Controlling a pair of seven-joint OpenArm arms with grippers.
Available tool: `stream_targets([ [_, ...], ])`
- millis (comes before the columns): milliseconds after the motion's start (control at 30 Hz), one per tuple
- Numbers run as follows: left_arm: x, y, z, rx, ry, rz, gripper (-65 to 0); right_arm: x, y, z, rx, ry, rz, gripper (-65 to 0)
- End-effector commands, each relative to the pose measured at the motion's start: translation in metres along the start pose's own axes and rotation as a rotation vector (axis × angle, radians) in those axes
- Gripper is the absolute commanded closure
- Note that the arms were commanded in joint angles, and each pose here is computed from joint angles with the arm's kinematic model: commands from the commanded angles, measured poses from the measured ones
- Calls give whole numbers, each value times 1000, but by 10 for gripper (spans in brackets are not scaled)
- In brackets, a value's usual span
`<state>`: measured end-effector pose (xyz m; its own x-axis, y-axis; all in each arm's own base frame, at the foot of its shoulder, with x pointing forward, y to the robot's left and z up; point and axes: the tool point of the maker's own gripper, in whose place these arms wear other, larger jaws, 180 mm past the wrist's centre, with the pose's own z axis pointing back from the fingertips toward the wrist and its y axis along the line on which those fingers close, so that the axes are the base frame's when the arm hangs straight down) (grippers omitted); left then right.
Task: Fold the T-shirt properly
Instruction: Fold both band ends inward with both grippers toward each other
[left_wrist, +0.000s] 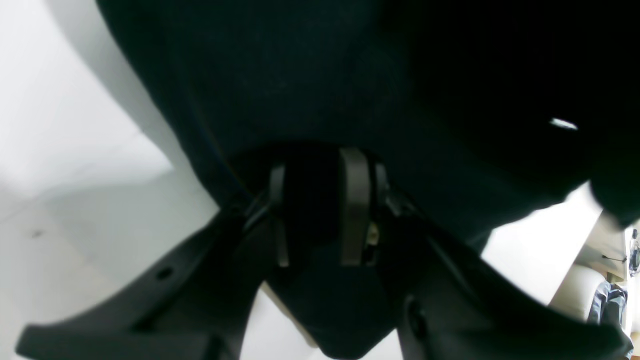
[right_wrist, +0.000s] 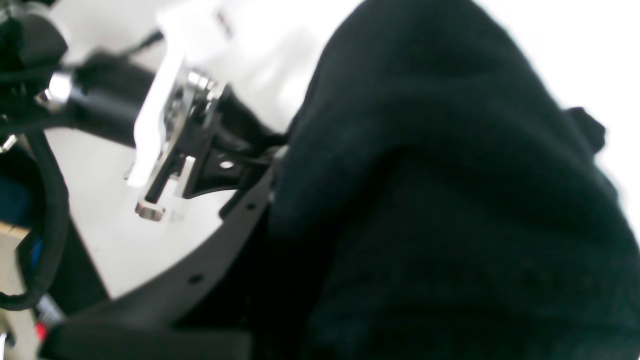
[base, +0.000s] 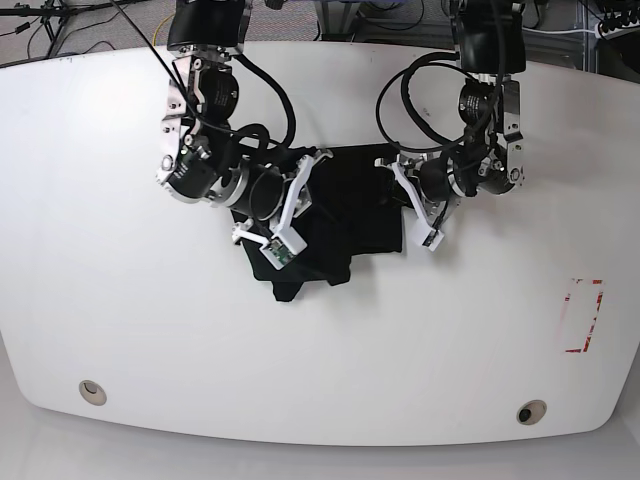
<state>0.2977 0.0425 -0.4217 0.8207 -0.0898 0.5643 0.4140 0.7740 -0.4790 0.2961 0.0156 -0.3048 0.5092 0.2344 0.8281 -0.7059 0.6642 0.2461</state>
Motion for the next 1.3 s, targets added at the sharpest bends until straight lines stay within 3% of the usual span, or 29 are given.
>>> stream_targets([
  [0, -31, 10, 0, 58, 139, -3, -126, 16, 1, -2, 18, -64, 7, 0],
  [133, -31, 10, 0, 58, 139, -3, -126, 7, 0, -10, 33, -39, -25, -6],
  [233, -31, 10, 0, 58, 139, -4, -126, 11, -2, -15, 40, -54, -30, -76],
  [500, -30, 10, 0, 54, 137, -9, -139, 31, 8, -26, 86, -129, -5, -469],
  [567, -29, 9, 0, 54, 135, -9, -174, 34, 11, -27, 94, -129, 4, -517],
  [800, -19, -1, 0, -8, 83, 25, -347, 47, 22, -25, 97, -148, 33, -523],
  [867, -15, -4, 1, -31, 62, 42, -369, 49, 20, -20, 87, -153, 53, -525],
  [1267, 41, 5, 39, -101, -173, 119, -375, 53, 2, 11, 20, -145, 184, -525],
])
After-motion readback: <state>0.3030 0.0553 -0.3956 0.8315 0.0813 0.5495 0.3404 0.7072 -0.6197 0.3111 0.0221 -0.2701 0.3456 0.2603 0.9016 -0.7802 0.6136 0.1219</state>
